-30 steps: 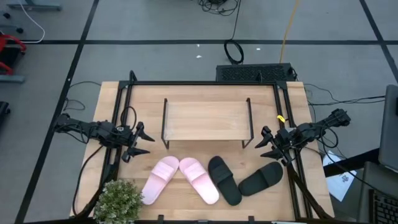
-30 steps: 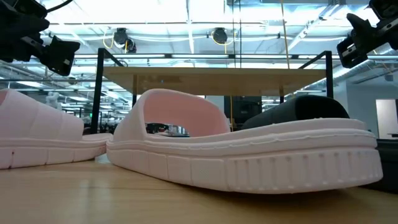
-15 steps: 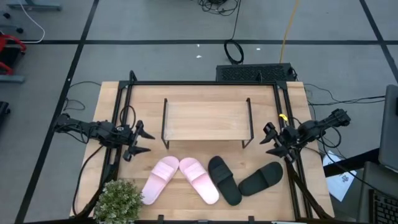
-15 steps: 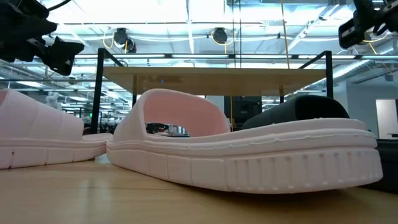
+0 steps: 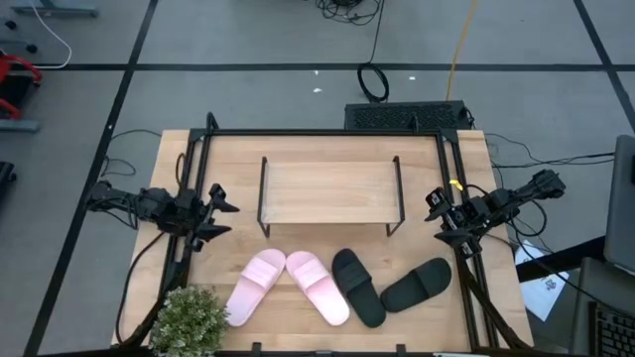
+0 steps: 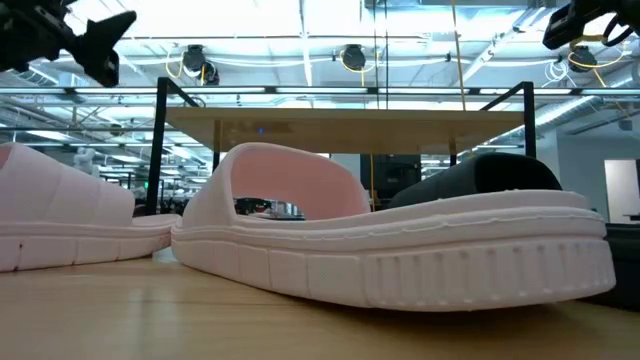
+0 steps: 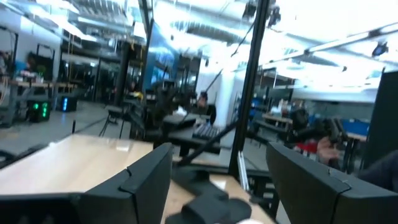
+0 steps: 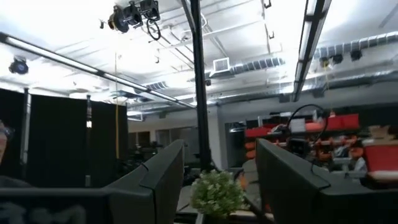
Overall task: Pick and place slides into the shelf
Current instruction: Put the left pink slipper on the shelf
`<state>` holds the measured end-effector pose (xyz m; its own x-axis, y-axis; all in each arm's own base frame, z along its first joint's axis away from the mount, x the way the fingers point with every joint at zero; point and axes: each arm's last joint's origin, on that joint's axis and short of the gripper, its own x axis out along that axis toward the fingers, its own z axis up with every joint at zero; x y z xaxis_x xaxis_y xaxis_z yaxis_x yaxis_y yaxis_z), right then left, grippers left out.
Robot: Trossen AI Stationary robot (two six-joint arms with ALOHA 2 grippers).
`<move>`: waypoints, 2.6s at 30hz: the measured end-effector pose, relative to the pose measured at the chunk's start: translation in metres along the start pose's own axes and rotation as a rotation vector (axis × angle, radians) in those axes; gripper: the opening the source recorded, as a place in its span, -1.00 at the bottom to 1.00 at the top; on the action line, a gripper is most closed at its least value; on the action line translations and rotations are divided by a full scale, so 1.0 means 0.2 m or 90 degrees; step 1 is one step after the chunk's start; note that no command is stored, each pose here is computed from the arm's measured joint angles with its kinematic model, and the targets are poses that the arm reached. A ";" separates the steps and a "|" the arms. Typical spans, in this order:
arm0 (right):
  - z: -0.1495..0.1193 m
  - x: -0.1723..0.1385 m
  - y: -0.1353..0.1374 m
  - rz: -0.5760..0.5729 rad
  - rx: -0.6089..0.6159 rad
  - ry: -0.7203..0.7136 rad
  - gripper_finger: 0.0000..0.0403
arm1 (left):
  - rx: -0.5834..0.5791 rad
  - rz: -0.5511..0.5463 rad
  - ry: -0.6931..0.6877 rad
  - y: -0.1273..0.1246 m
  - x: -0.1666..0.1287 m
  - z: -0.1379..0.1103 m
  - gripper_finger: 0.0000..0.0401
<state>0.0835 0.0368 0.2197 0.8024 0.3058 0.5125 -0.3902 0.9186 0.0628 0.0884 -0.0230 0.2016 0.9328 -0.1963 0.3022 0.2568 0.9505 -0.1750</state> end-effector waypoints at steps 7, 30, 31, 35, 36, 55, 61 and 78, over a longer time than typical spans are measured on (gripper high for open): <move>0.00 0.03 -0.01 -0.074 -0.057 -0.015 -0.06 | -0.001 -0.006 -0.037 0.00 0.00 0.03 0.28; -0.02 0.07 -0.05 -0.231 -0.129 -0.012 -0.06 | 0.039 0.001 0.106 -0.11 0.22 0.23 0.28; -0.02 0.07 -0.05 -0.231 -0.129 -0.012 -0.06 | 0.051 0.017 0.146 -0.12 0.27 0.24 0.28; -0.02 0.07 -0.05 -0.232 -0.131 -0.012 -0.06 | 0.101 0.082 0.297 -0.21 0.48 0.29 0.28; -0.02 0.07 -0.05 -0.232 -0.132 -0.011 -0.06 | 0.115 0.089 0.333 -0.23 0.52 0.29 0.28; -0.02 0.07 -0.05 -0.231 -0.105 -0.016 -0.06 | 0.033 0.178 0.714 -0.60 0.88 0.10 0.28; -0.02 0.07 -0.05 -0.229 -0.091 -0.019 -0.06 | 0.048 0.186 0.772 -0.67 0.86 -0.03 0.28; -0.02 0.07 -0.05 -0.228 -0.075 -0.020 -0.06 | 0.065 0.252 0.962 -0.66 0.84 -0.32 0.28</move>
<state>0.1007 0.0335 0.2225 0.8637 -0.0455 0.5019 -0.0317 0.9890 0.1442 0.2273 -0.1972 0.2158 0.3302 0.0692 -0.9414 -0.0156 0.9976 0.0679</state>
